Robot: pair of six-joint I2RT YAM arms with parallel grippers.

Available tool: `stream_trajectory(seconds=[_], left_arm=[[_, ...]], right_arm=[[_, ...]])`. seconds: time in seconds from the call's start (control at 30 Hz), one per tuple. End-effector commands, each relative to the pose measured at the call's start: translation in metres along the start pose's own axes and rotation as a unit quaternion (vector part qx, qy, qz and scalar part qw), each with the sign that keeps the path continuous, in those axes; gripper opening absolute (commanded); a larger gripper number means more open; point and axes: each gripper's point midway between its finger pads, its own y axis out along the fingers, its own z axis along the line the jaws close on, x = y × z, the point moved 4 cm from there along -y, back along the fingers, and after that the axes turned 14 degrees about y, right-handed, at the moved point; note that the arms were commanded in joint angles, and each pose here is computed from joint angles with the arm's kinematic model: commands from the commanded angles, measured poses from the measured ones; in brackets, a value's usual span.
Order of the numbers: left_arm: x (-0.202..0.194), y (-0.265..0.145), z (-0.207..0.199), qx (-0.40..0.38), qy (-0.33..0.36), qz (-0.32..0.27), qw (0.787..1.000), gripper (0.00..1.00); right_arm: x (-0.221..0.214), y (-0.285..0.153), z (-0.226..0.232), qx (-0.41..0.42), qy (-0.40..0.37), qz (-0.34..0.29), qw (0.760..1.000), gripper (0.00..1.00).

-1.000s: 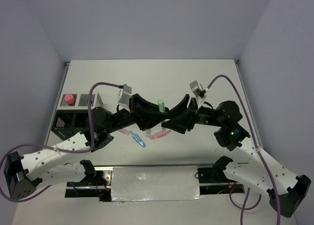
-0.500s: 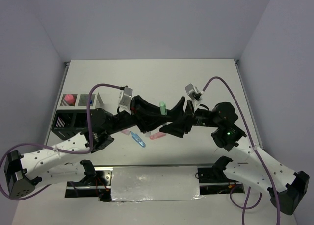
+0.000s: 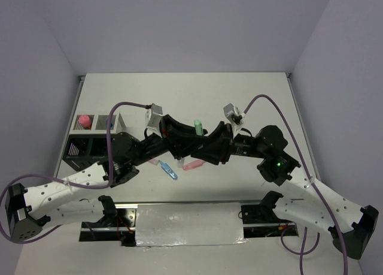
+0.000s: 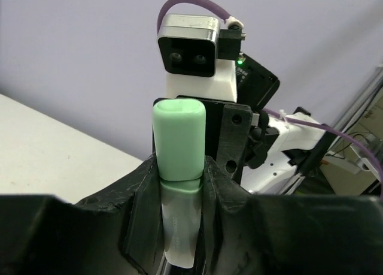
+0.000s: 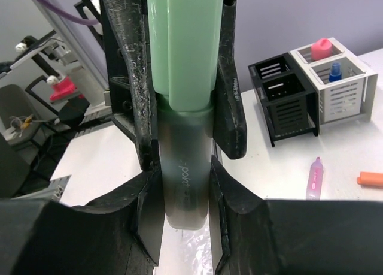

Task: Sort the stationery into containers
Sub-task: Close the pen cap on the pen.

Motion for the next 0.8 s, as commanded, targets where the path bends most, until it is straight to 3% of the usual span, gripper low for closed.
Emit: stream_trajectory(seconds=[0.0,0.07,0.13,0.17,0.47,0.77], left_arm=[[0.031,0.004,0.0,0.016,0.023,-0.04,0.999,0.41],[0.035,0.004,0.0,0.021,0.032,-0.04,0.998,0.72],[0.042,0.001,0.002,0.034,0.042,-0.04,0.998,0.91],[0.046,0.001,0.004,0.045,0.046,-0.042,0.997,0.95],[0.068,-0.002,0.007,0.065,0.078,-0.04,0.994,0.92],[0.067,0.003,0.006,0.031,0.069,-0.03,0.997,0.77]], right_arm=[[0.016,0.001,0.008,-0.001,-0.033,-0.021,0.999,0.0],[0.013,0.001,0.009,0.003,-0.031,-0.017,0.999,0.0],[0.01,0.0,0.008,0.006,-0.029,-0.014,0.999,0.0],[0.009,0.0,0.01,0.011,-0.028,-0.011,0.999,0.0],[0.008,0.0,0.018,0.037,-0.029,0.002,0.999,0.0],[0.007,0.002,0.02,0.047,-0.026,0.017,0.998,0.0]])
